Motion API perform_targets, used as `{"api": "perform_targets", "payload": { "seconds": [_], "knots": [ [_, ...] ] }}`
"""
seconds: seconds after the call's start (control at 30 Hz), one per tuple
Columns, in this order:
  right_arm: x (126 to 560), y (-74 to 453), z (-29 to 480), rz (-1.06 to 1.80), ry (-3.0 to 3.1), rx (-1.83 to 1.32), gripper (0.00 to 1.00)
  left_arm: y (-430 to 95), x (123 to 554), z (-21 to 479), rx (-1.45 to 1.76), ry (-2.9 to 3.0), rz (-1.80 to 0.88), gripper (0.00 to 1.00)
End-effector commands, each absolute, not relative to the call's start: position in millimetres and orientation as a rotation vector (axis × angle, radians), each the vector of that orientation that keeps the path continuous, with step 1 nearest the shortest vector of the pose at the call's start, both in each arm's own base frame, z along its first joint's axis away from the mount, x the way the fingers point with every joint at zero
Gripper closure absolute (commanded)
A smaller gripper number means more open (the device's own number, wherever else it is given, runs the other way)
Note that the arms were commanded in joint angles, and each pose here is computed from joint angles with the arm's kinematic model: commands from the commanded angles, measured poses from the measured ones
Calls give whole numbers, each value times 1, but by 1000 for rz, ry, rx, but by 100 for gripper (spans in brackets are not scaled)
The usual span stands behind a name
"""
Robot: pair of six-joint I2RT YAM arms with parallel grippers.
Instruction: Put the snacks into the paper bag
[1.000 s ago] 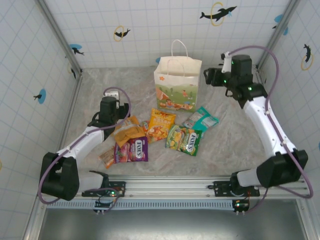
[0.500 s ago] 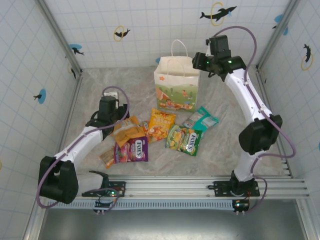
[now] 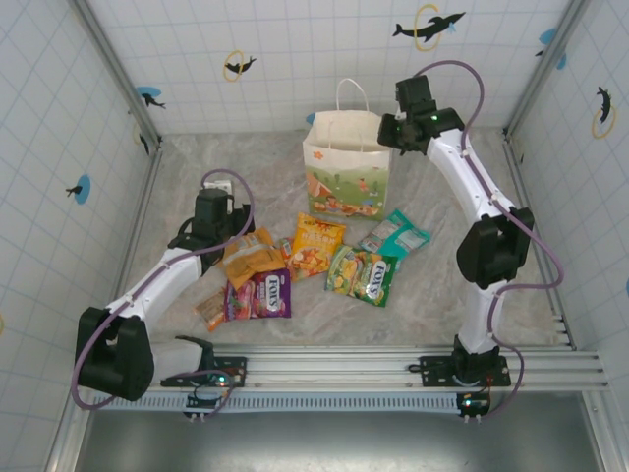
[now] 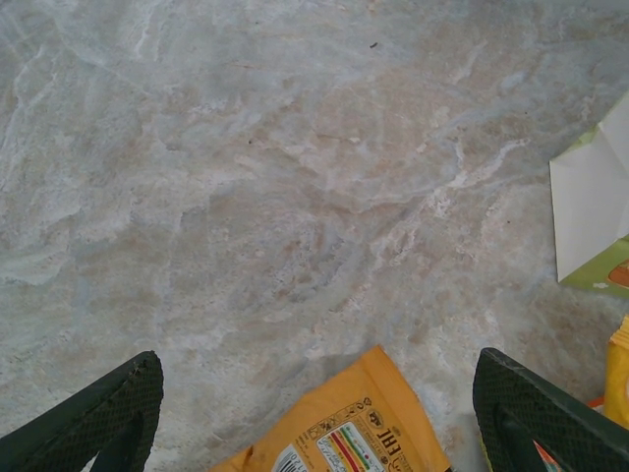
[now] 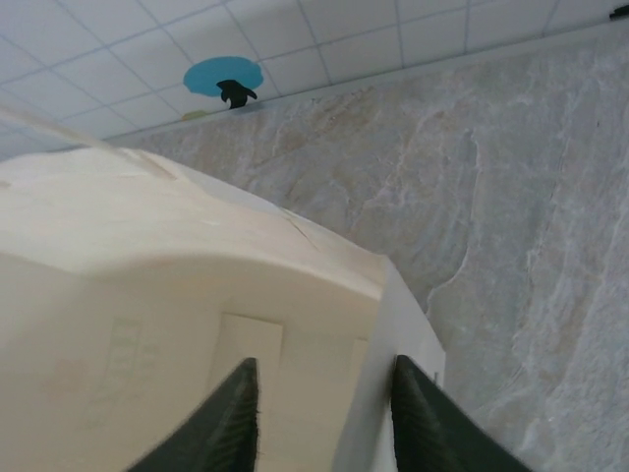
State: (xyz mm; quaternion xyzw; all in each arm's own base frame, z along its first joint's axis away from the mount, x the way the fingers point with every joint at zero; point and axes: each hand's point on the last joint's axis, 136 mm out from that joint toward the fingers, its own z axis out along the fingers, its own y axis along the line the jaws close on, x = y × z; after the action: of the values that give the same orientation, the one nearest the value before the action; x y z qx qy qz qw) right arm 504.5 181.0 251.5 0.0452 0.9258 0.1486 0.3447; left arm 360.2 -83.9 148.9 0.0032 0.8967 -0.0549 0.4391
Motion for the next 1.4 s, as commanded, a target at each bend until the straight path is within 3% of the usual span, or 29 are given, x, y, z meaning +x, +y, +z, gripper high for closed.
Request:
{"api": "perform_targets", "payload": {
  "seconds": [0.0, 0.17, 0.43, 1.37],
  "knots": [
    [506, 182, 259, 377, 2397, 126, 71, -87, 361, 156, -2, 2231, -151, 17],
    [506, 167, 260, 304, 2391, 165, 92, -86, 360, 154, 2, 2244, -142, 16],
    [499, 127, 270, 142, 2374, 271, 100, -87, 361, 151, 4, 2265, -140, 17],
    [421, -35, 297, -220, 2364, 693, 100, -107, 359, 146, 44, 2298, -272, 19]
  ]
}}
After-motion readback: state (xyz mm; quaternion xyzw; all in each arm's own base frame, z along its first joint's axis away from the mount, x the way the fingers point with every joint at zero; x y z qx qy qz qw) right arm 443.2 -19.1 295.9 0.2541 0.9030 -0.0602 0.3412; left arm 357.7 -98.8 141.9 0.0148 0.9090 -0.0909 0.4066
